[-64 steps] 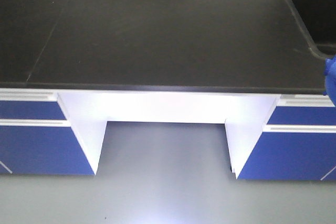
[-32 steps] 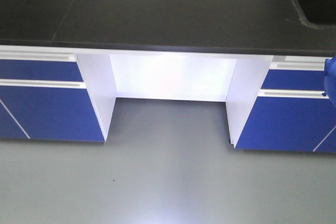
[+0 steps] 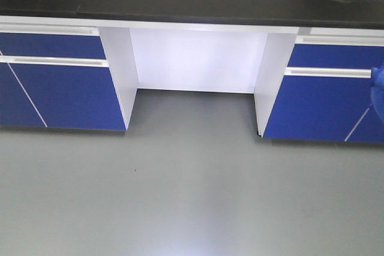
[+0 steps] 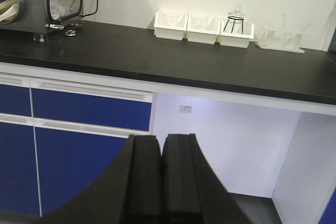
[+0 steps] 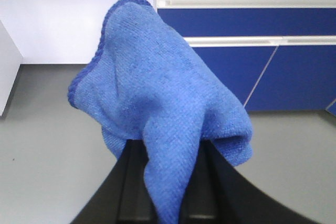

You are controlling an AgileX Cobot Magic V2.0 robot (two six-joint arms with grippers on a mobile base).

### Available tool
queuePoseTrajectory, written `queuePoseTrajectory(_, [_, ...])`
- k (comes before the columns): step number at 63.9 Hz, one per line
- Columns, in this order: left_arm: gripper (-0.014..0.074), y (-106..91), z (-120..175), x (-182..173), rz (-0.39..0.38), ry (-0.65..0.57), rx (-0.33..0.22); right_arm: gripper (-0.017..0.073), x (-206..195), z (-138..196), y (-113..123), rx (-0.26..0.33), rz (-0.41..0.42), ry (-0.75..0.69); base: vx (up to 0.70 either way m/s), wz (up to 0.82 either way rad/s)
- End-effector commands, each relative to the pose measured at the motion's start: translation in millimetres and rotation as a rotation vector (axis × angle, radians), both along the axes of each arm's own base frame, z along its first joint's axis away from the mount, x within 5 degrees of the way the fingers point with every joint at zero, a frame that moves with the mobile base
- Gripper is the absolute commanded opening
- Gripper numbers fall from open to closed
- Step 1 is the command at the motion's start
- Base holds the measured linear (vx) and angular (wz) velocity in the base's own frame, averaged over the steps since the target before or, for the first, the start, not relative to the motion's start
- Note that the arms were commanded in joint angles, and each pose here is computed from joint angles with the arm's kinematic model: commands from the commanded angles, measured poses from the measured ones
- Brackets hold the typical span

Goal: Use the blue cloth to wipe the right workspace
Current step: 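Hold the cloth in the right gripper while driving to the other counter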

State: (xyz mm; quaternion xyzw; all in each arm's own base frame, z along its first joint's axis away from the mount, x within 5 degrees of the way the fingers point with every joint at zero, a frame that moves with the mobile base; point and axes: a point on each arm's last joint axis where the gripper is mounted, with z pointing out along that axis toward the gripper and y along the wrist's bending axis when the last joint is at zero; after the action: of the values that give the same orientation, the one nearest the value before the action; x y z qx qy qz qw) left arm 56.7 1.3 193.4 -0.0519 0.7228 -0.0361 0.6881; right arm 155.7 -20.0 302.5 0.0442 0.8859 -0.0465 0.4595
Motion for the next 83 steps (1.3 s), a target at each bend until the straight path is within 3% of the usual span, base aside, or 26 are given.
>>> queuePoseTrajectory(1, [-0.0006, -0.7, -2.4, 0.1, -0.009, -0.064, -0.015, -0.0008, 2.5, 16.3, -1.3, -0.024, 0.001, -0.106, -0.35, -0.05])
queuePoseTrajectory(59, [-0.0006, -0.7, -2.4, 0.1, -0.009, -0.064, -0.015, -0.0008, 2.5, 16.3, -1.3, -0.024, 0.001, -0.106, -0.31, -0.06])
queuePoseTrajectory(83, [-0.0006, -0.7, -2.4, 0.1, -0.009, -0.064, -0.015, -0.0008, 2.5, 16.3, -1.3, -0.024, 0.001, -0.106, -0.17, -0.31])
